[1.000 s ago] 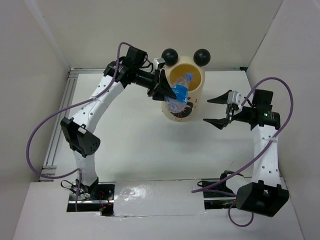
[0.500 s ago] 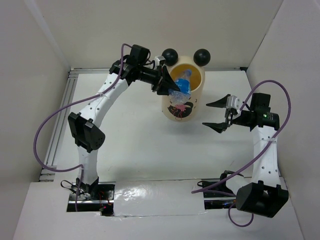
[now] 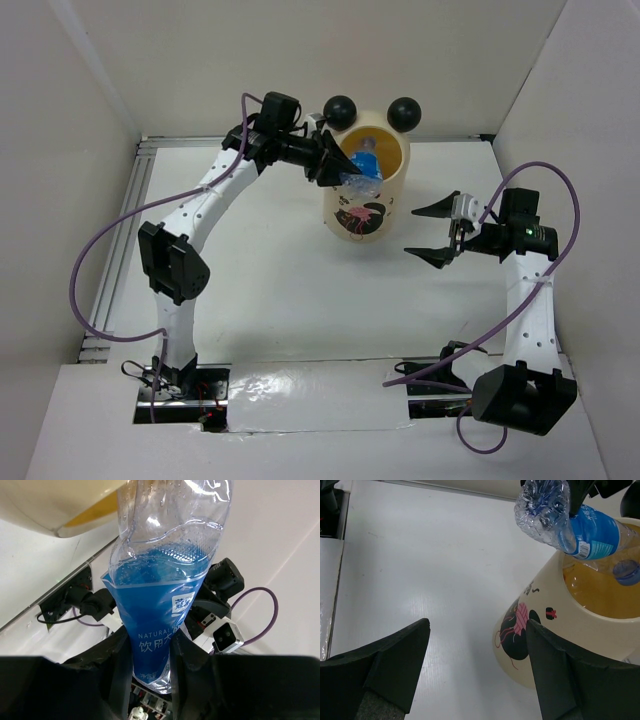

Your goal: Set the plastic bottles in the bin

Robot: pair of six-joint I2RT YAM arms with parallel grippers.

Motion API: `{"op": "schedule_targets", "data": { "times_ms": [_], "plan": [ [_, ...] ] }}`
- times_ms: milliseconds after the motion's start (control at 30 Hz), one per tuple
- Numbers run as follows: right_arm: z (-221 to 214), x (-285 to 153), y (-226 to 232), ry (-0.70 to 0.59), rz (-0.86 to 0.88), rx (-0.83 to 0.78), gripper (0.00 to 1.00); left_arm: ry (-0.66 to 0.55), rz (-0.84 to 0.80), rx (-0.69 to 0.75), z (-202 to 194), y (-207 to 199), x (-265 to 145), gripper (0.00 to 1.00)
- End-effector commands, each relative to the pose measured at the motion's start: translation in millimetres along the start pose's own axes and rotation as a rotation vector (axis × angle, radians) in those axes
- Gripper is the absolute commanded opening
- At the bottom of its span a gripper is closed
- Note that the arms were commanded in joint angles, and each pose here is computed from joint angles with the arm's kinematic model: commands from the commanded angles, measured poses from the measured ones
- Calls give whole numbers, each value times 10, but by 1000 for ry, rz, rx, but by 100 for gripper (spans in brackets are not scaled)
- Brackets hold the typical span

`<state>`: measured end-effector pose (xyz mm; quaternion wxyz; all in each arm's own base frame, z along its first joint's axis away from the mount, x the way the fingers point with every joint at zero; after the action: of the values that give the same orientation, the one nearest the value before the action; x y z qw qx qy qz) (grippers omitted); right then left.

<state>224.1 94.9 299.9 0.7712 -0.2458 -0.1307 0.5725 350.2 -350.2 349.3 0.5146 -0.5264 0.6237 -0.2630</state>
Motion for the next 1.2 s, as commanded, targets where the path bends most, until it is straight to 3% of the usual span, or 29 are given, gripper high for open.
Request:
{"op": "schedule_targets", "data": {
  "times_ms": [0,100,200,233,333,367,700,800,833,867,900,1033,1067,1133,1167],
  "plan": [
    [177,20,45,-95,-7,-6,84,-27,-53,24,40,-149,-16,37],
    [157,22,68,-95,-7,3,85,-37,-52,14,56,-152,-13,51],
    [158,22,79,-95,-6,13,85,-48,-58,13,55,-168,-24,58],
    [158,22,79,-95,-6,13,85,-57,-56,10,89,-141,-3,69],
    [172,24,78,-104,-7,13,85,-58,-70,5,78,-171,-13,72],
    [172,24,78,-104,-7,13,86,-70,-76,13,97,-186,-10,85],
    [151,26,94,-104,-7,22,87,-75,-117,58,-80,-346,-120,100],
    [137,24,96,-95,-6,22,89,-103,-138,110,-179,-458,-239,100],
    [142,18,78,-83,-6,11,91,-135,-138,153,-210,-473,-301,100],
    [135,9,57,-61,-4,25,100,-164,-148,193,-318,-544,-427,100],
    [113,5,58,-47,-3,25,100,-166,-146,221,-315,-534,-427,100],
    [-26,-56,-223,69,-64,357,100,-296,-159,544,-601,-563,-677,100],
    [-67,-74,-282,103,-83,375,100,-324,-149,677,-650,-519,-724,100],
    [-204,-201,-364,185,-163,422,100,-389,-117,770,-778,-276,-896,100],
    [-225,-239,-416,202,-201,472,100,-436,-53,819,-627,34,-810,100]
  ]
}}
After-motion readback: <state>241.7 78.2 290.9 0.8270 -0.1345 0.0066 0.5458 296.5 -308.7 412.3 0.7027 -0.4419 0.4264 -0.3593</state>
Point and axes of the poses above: each gripper's point midway between its finger pads, its own x axis out along the fingers, its own y axis along the line the jaws close on, z = x × y, the point moved 2 cm from there along -x, back along the fingers, and after that the axes turned 12 degrees about -x, right-handed, at the moved point
